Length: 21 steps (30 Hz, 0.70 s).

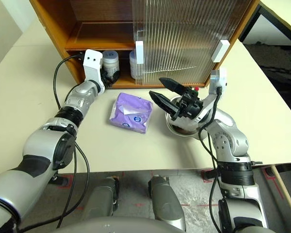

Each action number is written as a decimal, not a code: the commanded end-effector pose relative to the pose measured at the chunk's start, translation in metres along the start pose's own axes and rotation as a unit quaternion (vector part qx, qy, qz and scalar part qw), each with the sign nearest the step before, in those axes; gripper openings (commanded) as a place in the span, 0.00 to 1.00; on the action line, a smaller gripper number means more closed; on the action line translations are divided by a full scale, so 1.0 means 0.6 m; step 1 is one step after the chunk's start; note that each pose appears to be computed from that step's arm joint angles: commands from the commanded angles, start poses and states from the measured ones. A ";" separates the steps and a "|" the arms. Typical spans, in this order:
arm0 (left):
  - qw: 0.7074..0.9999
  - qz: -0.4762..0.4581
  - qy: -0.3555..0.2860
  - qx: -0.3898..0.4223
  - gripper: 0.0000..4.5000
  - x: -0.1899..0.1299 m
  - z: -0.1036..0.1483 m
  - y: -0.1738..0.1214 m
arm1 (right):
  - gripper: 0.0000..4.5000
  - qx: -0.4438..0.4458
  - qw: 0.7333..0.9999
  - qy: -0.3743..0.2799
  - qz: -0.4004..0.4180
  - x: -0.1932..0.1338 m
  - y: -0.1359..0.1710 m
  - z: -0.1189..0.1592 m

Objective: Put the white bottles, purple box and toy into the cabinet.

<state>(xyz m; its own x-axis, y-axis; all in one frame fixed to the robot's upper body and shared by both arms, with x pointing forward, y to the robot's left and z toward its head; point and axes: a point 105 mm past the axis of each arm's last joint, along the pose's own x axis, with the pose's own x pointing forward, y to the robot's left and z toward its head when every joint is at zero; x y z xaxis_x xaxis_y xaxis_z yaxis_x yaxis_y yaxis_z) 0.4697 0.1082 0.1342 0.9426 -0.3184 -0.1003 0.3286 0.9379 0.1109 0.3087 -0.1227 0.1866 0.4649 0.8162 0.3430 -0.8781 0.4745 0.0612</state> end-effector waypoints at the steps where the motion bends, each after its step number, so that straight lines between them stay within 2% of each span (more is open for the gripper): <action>1: 0.999 -0.006 0.052 -0.004 0.92 -0.003 -0.046 -0.011 | 1.00 -0.002 1.000 0.001 0.007 -0.005 0.010 0.008; 2: 0.998 -0.006 0.054 -0.008 0.99 -0.003 -0.045 -0.010 | 1.00 -0.006 1.000 0.001 -0.008 -0.013 -0.001 0.010; 3: 0.998 -0.006 0.056 -0.011 1.00 -0.003 -0.044 -0.009 | 1.00 -0.008 1.000 0.001 -0.020 -0.019 -0.009 0.012; 8: 0.998 -0.016 0.058 -0.011 1.00 -0.006 -0.048 -0.008 | 1.00 0.014 0.999 0.021 -0.037 -0.047 -0.025 0.022; 11: 0.998 -0.020 0.058 -0.010 1.00 -0.008 -0.049 -0.007 | 1.00 0.026 0.998 0.015 -0.046 -0.047 -0.032 0.024; 14: 0.997 -0.046 0.052 0.024 1.00 -0.015 -0.046 -0.013 | 1.00 0.027 0.999 0.028 -0.033 -0.041 -0.029 0.014; 17: 0.995 -0.072 0.058 0.047 1.00 -0.048 -0.064 -0.025 | 1.00 0.049 0.998 0.007 -0.028 -0.036 -0.028 0.013; 21: 0.992 -0.067 0.068 0.078 1.00 -0.106 -0.073 -0.029 | 1.00 0.044 0.998 0.038 -0.011 -0.041 -0.027 -0.004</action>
<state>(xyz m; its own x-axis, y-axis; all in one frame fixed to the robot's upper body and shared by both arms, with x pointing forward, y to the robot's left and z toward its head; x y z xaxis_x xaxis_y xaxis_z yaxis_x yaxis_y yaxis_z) 0.4159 0.1107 0.1274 0.8934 -0.4365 -0.1067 0.4493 0.8647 0.2244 0.3110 -0.1470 0.1807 0.4820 0.8287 0.2846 -0.8761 0.4595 0.1457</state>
